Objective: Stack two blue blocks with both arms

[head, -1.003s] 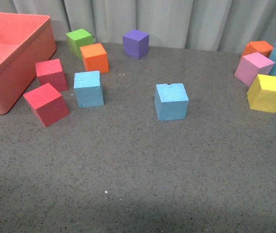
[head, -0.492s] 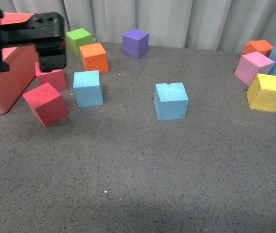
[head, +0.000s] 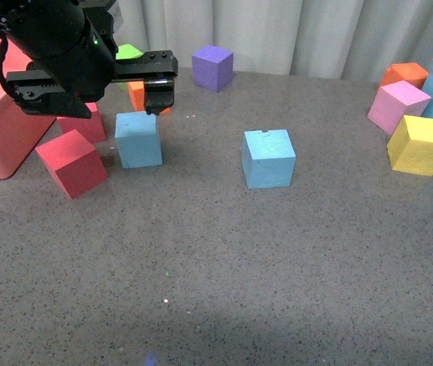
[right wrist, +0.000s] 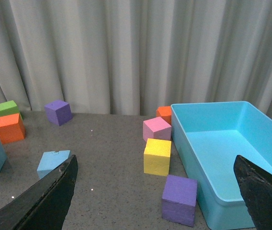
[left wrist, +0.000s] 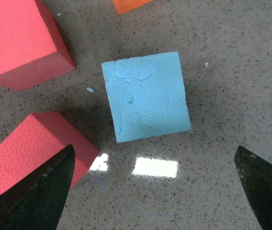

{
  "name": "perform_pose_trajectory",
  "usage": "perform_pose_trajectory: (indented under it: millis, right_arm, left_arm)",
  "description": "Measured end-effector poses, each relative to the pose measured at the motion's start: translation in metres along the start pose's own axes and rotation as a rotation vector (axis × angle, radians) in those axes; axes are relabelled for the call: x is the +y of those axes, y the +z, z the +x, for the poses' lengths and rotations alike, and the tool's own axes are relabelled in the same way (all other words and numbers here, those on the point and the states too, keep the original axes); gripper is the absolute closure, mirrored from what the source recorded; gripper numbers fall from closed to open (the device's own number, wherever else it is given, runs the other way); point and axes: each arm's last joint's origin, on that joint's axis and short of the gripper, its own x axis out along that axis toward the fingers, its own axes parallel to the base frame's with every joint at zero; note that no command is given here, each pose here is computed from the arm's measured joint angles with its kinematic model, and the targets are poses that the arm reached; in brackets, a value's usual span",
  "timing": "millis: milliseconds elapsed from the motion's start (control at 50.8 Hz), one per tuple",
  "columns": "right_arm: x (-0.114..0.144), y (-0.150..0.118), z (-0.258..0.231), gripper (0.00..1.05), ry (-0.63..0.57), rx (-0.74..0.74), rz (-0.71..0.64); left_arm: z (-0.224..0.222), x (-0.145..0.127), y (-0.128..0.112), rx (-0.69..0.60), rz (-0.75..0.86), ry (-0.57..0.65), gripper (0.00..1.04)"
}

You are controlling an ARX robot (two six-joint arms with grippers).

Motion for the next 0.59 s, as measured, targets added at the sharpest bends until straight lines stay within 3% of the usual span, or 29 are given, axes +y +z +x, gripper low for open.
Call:
perform_pose_trajectory:
  millis: [590]
  right_arm:
    - [0.000, 0.000, 0.000, 0.10, 0.000, 0.000, 0.000]
  left_arm:
    - [0.064, -0.001, 0.019, 0.114, -0.059, 0.055, 0.07]
